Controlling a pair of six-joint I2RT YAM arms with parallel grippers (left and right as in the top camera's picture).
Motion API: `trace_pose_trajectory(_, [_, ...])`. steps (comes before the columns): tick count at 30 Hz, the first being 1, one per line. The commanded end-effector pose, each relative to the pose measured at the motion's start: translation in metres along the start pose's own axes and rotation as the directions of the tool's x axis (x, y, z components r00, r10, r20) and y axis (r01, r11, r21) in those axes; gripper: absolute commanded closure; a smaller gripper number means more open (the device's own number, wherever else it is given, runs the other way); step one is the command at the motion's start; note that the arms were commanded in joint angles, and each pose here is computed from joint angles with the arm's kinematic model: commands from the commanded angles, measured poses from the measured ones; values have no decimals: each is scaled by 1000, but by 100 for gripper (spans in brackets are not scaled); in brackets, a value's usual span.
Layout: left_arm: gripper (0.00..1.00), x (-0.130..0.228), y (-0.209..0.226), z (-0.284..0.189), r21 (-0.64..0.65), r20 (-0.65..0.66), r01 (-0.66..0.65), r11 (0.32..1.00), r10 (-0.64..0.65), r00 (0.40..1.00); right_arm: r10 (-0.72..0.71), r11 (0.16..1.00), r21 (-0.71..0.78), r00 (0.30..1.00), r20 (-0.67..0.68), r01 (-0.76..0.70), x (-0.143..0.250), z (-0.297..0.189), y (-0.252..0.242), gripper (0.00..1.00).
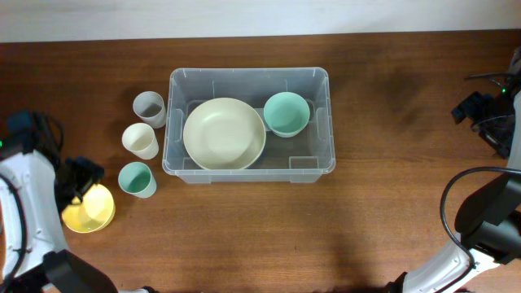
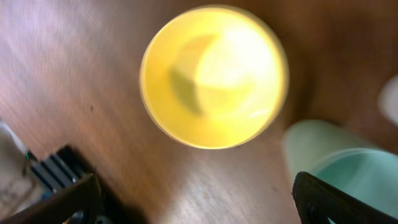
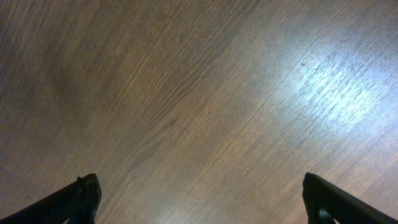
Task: Pack container
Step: 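Grasp the yellow bowl rim with the left gripper and lift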
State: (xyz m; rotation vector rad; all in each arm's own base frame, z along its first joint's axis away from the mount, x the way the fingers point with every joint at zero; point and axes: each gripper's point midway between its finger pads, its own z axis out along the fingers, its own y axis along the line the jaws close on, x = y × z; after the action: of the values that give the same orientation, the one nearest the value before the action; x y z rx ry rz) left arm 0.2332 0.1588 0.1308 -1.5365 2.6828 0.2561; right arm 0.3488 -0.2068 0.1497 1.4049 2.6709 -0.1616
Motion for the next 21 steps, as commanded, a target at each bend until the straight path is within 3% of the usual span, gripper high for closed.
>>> trace_pose_trajectory(1, [1, 6, 27, 19, -31, -13, 135, 990, -136, 991, 7, 1000, 3, 1000, 0, -7, 0, 0, 0, 1])
trace_pose_trajectory(9, [1, 15, 58, 61, -62, -54, 288, 956, -292, 955, 7, 1000, 2, 1000, 0, -7, 0, 0, 0, 1])
trace_pose_trajectory(21, [1, 10, 49, 105, 31, 3, 329, 944, -330, 944, 7, 1000, 2, 1000, 0, -7, 0, 0, 0, 1])
